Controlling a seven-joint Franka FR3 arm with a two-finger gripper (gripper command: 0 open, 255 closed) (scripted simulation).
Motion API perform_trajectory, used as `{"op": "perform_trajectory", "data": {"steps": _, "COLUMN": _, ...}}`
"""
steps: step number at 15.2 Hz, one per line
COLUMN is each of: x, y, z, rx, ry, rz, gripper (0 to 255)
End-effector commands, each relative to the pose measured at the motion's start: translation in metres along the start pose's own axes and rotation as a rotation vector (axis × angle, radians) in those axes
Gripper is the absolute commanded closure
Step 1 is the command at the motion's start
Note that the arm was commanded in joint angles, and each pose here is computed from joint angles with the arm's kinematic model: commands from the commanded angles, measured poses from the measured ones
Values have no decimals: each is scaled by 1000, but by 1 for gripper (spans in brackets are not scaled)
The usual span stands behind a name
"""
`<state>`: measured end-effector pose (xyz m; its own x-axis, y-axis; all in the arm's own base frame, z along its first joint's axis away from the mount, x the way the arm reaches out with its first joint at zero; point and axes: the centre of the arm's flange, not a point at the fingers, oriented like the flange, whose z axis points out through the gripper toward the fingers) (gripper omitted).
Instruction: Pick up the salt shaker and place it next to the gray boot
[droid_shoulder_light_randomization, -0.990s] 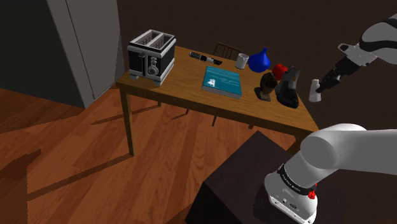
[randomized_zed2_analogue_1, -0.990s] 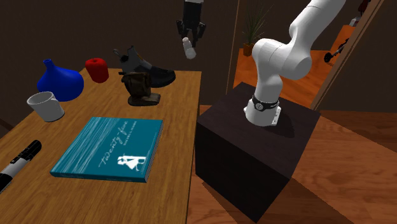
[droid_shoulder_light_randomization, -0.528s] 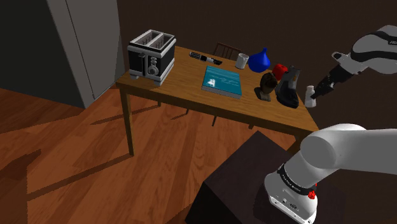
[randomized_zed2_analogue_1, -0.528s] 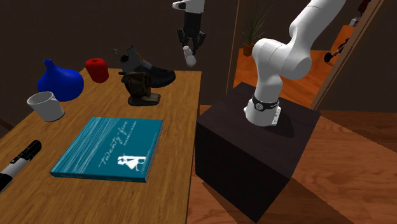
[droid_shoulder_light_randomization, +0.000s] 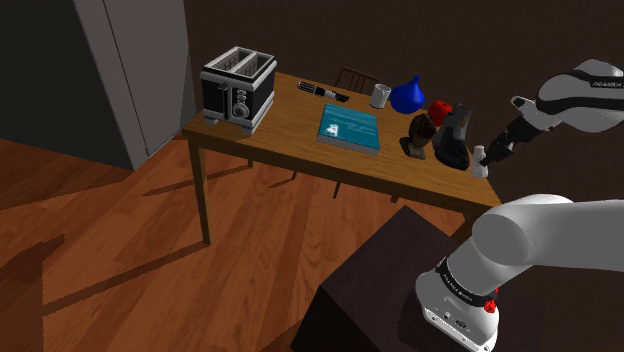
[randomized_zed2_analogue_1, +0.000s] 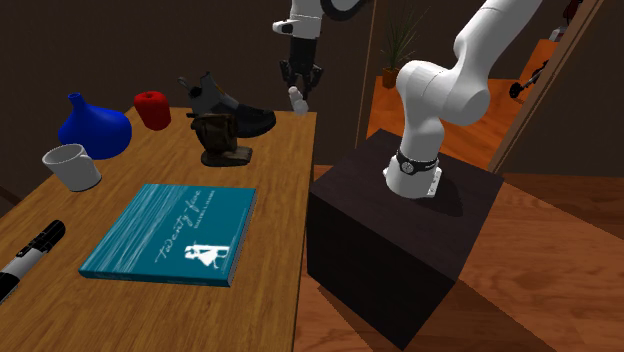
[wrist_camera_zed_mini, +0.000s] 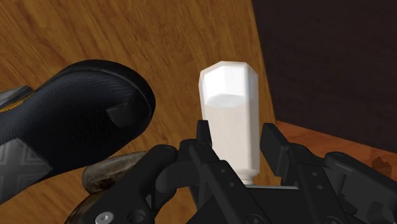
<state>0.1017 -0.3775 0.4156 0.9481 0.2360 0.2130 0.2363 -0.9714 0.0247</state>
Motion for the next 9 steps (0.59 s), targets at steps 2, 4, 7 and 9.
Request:
{"op": "perform_trajectory", "data": {"steps": 2, "x": -3, "y": 0, "z": 15, "rx": -1, "ry": 0, "rz": 0, "gripper": 255}}
{"op": "perform_trajectory", "data": {"steps": 4, "x": -5, "y": 0, "z": 25, "rx": -1, "ry": 0, "rz": 0, "gripper": 255}}
{"op": "perform_trajectory", "data": {"steps": 7, "x": -9, "y": -1, "z": 41, "rx": -1, "ry": 0, "rz": 0, "gripper": 255}}
{"op": "perform_trajectory", "data": {"steps": 9, "x": -11, "y": -1, "z": 51, "rx": -1, "ry": 0, "rz": 0, "gripper": 255}}
